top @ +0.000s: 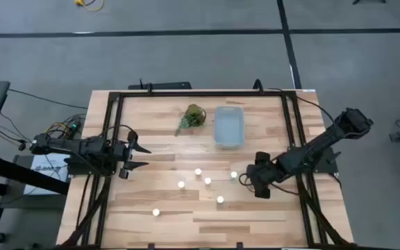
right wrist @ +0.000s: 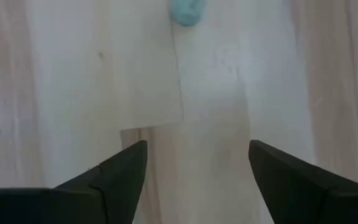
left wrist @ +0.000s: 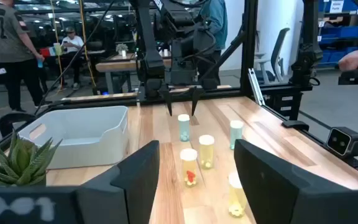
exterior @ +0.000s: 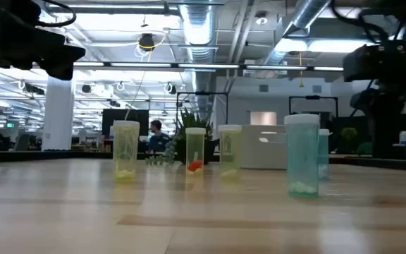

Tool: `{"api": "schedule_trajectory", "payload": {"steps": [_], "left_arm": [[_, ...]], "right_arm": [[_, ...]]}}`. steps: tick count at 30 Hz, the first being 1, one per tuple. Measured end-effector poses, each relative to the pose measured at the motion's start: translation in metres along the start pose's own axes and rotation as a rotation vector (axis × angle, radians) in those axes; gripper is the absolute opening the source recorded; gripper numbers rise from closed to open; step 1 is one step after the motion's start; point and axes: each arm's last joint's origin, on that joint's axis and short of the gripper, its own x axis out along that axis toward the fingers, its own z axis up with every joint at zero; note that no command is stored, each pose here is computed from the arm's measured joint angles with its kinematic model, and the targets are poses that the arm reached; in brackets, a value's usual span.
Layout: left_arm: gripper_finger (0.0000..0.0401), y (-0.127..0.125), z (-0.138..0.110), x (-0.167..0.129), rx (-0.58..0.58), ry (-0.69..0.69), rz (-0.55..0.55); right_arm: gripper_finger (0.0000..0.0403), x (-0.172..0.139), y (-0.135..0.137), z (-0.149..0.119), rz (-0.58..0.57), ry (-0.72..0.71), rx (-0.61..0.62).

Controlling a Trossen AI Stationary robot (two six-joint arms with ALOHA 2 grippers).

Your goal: Pick and place pill bottles into a basket

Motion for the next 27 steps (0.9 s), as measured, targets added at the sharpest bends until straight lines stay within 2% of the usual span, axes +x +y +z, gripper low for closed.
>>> {"api": "schedule_trajectory", "payload": {"steps": [6, 14, 27], "left_arm": [[0.0199, 0.0, 0.0, 0.0, -0.007, 0.0, 0.0], [0.0199, 0.0, 0.0, 0.0, -0.003, 0.0, 0.0], [0.0199, 0.0, 0.0, 0.0, -0.008, 0.0, 0.0]], "right_arm": [[0.0276, 0.001, 0.005, -0.009, -0.042, -0.036, 0.033], [0.0276, 0.001, 0.006, -0.008, -0.038, -0.048, 0.033], [0.0276, 0.002, 0.003, 0.019, 0.028, -0.24, 0.014]]}}
